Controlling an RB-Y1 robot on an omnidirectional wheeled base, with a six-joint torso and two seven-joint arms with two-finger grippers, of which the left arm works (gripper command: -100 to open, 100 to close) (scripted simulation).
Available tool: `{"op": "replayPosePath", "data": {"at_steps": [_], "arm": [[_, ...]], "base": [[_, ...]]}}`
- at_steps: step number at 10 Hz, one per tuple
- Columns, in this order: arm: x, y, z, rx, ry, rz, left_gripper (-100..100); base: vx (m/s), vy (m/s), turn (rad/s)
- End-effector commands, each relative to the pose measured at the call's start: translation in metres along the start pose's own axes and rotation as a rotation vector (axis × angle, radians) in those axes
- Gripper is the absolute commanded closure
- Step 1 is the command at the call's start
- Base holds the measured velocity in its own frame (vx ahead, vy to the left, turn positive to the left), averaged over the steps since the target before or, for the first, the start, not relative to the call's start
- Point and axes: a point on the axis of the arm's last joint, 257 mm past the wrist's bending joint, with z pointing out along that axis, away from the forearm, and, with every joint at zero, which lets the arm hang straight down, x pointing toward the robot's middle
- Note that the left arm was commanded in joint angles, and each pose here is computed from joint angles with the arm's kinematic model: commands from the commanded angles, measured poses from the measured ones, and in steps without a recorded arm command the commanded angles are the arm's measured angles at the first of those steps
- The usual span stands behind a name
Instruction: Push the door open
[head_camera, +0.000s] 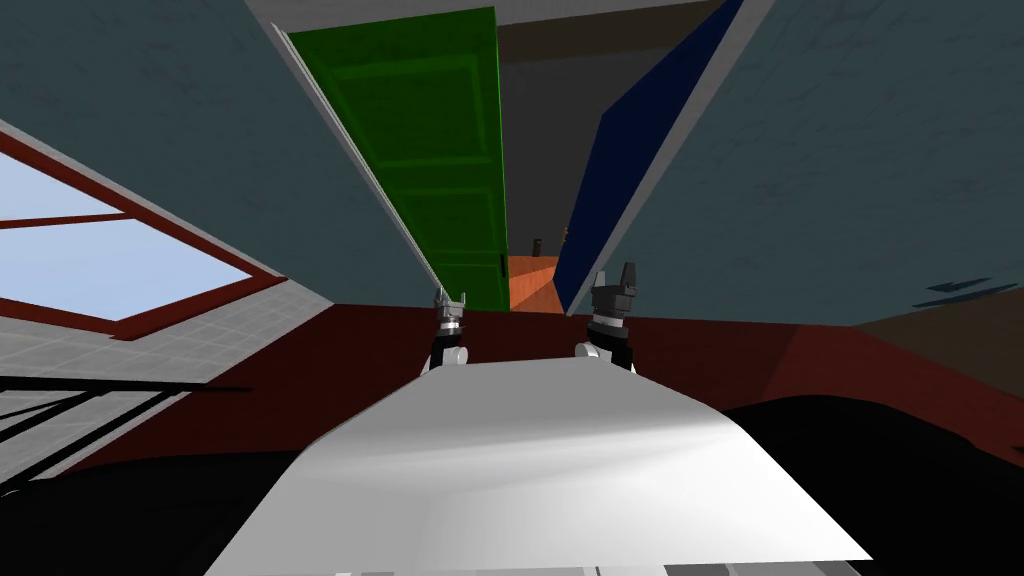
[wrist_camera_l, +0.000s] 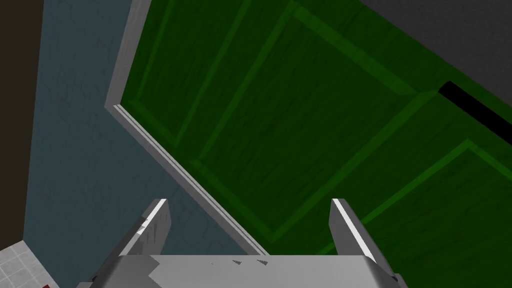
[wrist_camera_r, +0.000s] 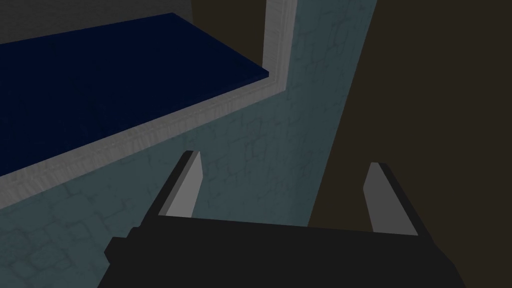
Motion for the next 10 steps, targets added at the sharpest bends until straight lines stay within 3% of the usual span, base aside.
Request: {"op": "replayPosePath", "data": {"at_steps": [1,3,10], "arm": [[-0.008,0.01,-0.0017,-0.008,-0.01,-0.042,-100],[-0.015,0.019,-0.003,-0.02,-0.023,-0.067,-100],[-0.05,0.068,-0.0089,-0.063,-0.095,-0.251,-100]], "base": [[0.074,0.005,-0.105],[0.078,0.012,-0.053],[0.094,0.008,-0.086]]}}
